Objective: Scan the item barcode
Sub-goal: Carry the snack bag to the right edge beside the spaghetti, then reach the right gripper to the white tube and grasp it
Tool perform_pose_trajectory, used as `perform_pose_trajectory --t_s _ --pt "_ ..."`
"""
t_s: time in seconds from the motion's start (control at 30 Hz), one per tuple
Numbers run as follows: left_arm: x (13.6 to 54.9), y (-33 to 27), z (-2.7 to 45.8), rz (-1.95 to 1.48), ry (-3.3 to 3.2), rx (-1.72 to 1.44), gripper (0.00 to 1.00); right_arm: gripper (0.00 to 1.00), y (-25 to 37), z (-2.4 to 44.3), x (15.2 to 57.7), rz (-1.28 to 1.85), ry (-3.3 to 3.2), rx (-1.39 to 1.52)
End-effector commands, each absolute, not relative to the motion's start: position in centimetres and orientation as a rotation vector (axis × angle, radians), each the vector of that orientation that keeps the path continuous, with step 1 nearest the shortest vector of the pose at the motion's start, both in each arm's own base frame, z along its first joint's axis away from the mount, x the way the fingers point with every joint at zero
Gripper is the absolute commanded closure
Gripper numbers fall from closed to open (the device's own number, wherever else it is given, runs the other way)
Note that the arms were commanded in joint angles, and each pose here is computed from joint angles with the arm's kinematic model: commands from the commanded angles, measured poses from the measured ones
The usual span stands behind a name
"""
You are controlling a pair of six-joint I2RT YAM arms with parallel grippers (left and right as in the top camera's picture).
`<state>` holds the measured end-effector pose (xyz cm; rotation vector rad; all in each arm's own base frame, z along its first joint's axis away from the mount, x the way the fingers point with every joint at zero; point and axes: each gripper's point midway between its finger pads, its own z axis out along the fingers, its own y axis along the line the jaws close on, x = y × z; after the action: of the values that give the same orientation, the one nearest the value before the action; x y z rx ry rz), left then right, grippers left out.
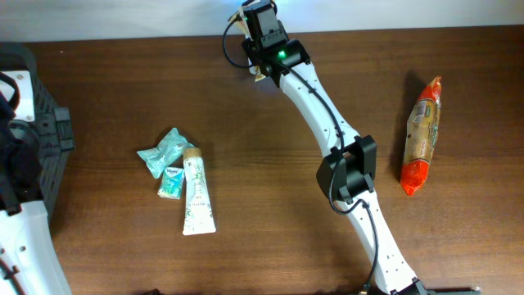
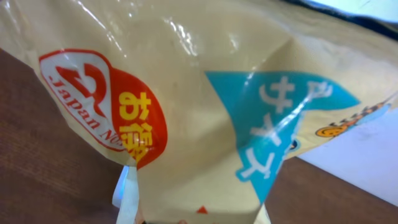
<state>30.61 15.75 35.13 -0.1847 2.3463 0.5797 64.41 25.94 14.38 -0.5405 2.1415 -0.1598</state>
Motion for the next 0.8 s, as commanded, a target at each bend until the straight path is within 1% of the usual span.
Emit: perform_pose_trajectory --t_s 0.0,0.03,0.1,0.13,0.2,0.23,0.3,0.33,0.37,0.4,0.47,0.5,0.53,0.57,0.6,0.67,0.73,0.77 --pt "30.7 15.7 35.3 0.579 2.342 -0.171 0.01 0.96 25.1 19.7 61.9 -0.129 2.167 -0.488" --pt "30.6 15.7 35.3 0.58 2.342 -0.171 0.01 0.96 24.9 20.2 60.3 -0.06 2.226 -0.492" --pt "30.7 15.7 35.3 0.58 2.342 -0.171 0.01 0.96 23.3 21.6 55.5 0.163 2.421 -0.423" --pt "30.6 15.7 35.3 0.58 2.342 -0.171 0.01 0.96 21.2 22.3 52.5 0.255 2.544 -0.37" --pt "30.7 15.7 35.3 0.579 2.342 -0.171 0.01 0.96 16.6 23.1 48.2 0.313 2.719 -0.295" --pt "30.6 15.7 35.3 0.58 2.342 -0.171 0.01 0.96 12.8 22.7 46.5 0.286 2.831 -0.142" --pt "30.7 15.7 35.3 0.579 2.342 -0.171 0.01 0.96 7.7 20.9 47.0 0.248 2.894 0.058" --pt "30.7 15.7 35.3 0.579 2.342 -0.171 0.01 0.96 4.7 19.6 47.0 0.157 2.933 0.178" --pt "30.6 15.7 35.3 0.58 2.342 -0.171 0.01 0.96 1.0 17.0 46.2 0.049 3.012 0.283" --pt "30.6 15.7 35.3 0.58 2.342 -0.171 0.01 0.96 -0.5 15.7 45.7 0.008 3.05 0.328" --pt "30.7 15.7 35.3 0.58 2.342 -0.171 0.01 0.96 -5.0 9.9 43.5 -0.045 3.186 0.493" --pt "30.7 15.7 35.3 0.58 2.342 -0.171 0.01 0.6 -6.4 7.4 42.3 -0.046 3.23 0.559" --pt "30.7 15.7 35.3 0.58 2.342 -0.171 0.01 0.29 -7.5 6.3 41.4 -0.046 3.256 0.61" --pt "30.6 15.7 35.3 0.58 2.342 -0.171 0.01 0.18 -8.4 6.2 40.9 -0.039 3.262 0.657" --pt "30.6 15.7 35.3 0.58 2.342 -0.171 0.01 0.1 -9.6 7.3 41.1 0.039 3.223 0.729" --pt "30.7 15.7 35.3 0.579 2.342 -0.171 0.01 0.04 -9.4 10.7 43.0 0.138 3.125 0.701" --pt "30.7 15.7 35.3 0.58 2.342 -0.171 0.01 0.01 -6.0 15.1 46.0 0.306 2.993 0.536" --pt "30.7 15.7 35.3 0.579 2.342 -0.171 0.01 0.01 -2.0 17.3 47.8 0.424 2.921 0.406"
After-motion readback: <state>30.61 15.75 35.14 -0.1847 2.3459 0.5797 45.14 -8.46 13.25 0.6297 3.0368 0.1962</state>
